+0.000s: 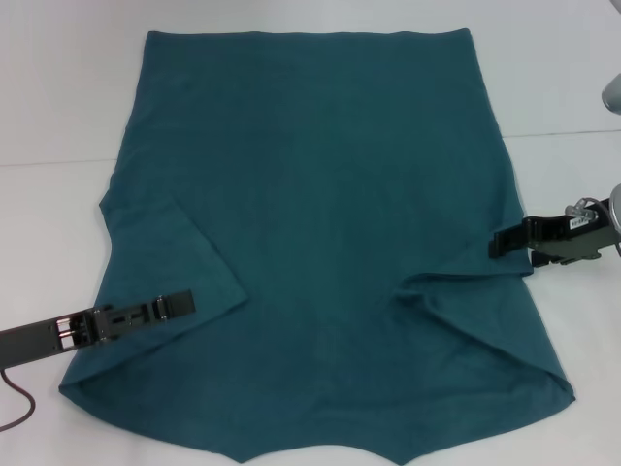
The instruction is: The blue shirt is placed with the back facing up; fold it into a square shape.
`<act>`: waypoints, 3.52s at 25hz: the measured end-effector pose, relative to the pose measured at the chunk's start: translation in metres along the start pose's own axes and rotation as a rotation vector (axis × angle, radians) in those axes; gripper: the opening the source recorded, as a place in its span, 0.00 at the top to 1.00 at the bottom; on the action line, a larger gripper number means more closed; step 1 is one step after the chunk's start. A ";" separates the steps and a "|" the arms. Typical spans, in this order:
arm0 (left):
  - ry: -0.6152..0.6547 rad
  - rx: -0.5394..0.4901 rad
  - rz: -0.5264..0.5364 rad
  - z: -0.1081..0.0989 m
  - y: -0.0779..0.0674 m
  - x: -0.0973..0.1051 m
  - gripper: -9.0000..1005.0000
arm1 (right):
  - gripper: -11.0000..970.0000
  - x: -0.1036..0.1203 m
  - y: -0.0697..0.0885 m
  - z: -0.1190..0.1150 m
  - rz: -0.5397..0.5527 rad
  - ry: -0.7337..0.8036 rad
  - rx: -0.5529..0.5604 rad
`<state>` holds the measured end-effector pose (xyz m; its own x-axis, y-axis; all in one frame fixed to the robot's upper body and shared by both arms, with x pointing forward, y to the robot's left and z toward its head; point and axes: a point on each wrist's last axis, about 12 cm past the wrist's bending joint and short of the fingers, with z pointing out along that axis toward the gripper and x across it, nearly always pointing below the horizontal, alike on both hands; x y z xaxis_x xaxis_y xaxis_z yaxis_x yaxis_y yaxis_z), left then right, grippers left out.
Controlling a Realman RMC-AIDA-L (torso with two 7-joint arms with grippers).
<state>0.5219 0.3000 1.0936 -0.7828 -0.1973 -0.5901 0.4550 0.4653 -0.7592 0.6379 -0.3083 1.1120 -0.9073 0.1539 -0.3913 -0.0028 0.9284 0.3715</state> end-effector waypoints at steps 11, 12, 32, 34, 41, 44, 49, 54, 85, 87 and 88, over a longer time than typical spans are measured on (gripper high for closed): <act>0.000 0.002 -0.001 0.001 0.000 0.001 0.22 | 0.24 0.004 -0.002 0.001 0.000 0.015 0.007; 0.000 0.002 0.000 0.001 0.000 0.001 0.22 | 0.24 0.004 -0.002 0.001 0.000 0.016 0.008; 0.000 0.002 0.000 0.002 0.000 0.000 0.22 | 0.39 0.006 0.004 0.008 0.040 -0.020 -0.033; 0.000 0.003 -0.001 0.002 0.000 0.000 0.22 | 0.48 0.006 0.003 0.007 0.040 -0.013 -0.036; 0.001 0.003 0.000 0.002 0.000 0.001 0.22 | 0.79 0.006 0.002 0.006 0.043 -0.007 -0.038; 0.000 0.003 0.000 0.002 0.000 0.001 0.22 | 0.90 0.003 0.000 0.004 0.064 -0.034 -0.042; 0.000 0.004 0.002 0.002 -0.001 0.000 0.22 | 0.95 -0.008 0.006 0.003 0.073 -0.098 -0.066; 0.001 0.006 0.004 0.003 -0.001 0.000 0.22 | 0.95 -0.015 0.020 0.007 0.052 -0.123 -0.084; -0.002 0.004 -0.008 0.002 -0.001 0.000 0.22 | 0.50 -0.045 0.022 -0.017 0.007 -0.169 -0.098; -0.009 -0.001 -0.031 -0.001 0.000 -0.001 0.22 | 0.42 -0.045 0.022 -0.024 -0.009 -0.150 -0.149; -0.009 -0.001 -0.031 -0.001 0.000 -0.001 0.22 | 0.40 -0.044 0.022 -0.027 -0.020 -0.139 -0.176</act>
<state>0.5226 0.3009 1.0942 -0.7926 -0.2199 -0.5688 0.4302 0.4594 -0.7771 0.6667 -0.3038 1.1607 -0.8399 0.1922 -0.5076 -0.1044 0.8606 0.4985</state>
